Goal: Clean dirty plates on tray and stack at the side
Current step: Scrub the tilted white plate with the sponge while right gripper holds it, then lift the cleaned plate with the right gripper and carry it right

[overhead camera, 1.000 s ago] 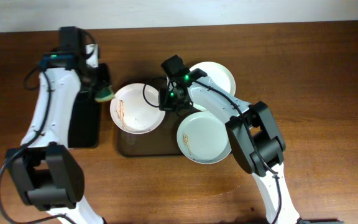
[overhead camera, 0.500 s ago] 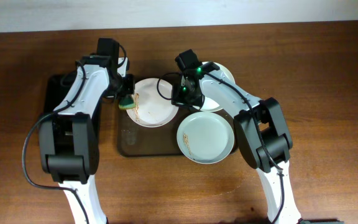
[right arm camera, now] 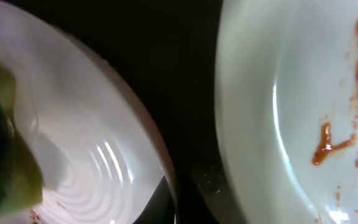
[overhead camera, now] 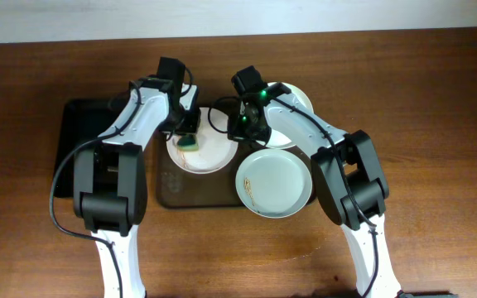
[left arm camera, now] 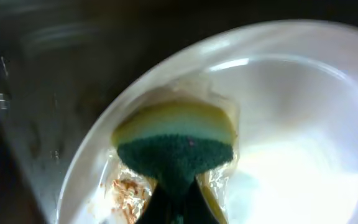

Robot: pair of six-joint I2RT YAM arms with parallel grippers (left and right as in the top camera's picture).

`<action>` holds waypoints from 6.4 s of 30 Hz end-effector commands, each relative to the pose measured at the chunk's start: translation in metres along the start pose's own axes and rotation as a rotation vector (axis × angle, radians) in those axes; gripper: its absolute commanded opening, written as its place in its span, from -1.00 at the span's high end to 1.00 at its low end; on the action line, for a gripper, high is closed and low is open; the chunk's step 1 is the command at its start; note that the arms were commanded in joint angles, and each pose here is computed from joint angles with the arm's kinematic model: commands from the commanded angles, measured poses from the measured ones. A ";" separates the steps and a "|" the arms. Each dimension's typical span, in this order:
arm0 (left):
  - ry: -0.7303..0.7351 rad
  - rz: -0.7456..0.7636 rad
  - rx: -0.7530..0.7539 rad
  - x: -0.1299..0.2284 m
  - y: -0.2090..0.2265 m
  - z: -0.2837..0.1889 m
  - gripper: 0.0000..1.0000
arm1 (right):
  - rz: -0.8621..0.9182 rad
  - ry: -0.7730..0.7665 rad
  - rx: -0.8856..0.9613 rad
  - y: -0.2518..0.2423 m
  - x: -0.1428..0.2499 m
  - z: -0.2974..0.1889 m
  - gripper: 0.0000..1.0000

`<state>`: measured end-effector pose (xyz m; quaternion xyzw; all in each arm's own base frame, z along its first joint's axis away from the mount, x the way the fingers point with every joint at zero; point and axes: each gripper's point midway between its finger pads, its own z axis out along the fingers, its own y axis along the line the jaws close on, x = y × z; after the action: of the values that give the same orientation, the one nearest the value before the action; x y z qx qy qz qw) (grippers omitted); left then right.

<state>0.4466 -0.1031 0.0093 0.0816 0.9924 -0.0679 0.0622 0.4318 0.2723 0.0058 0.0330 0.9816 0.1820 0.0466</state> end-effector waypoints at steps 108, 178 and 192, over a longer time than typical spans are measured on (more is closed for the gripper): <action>0.233 0.175 0.036 0.066 -0.022 0.031 0.99 | 0.015 -0.026 0.062 -0.015 -0.005 0.014 0.92; -0.143 -0.284 0.012 -0.057 0.038 -0.145 0.99 | -0.371 -1.252 1.154 0.084 0.037 -0.305 0.92; -0.142 -0.284 0.012 -0.056 0.038 -0.145 0.99 | -0.193 -0.183 0.228 -0.008 0.013 -0.163 0.92</action>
<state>0.4894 -0.0509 0.1464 -0.0736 0.9881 -0.0789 0.1100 0.4108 0.1901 0.1662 -0.0333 0.9586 -0.1304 0.2510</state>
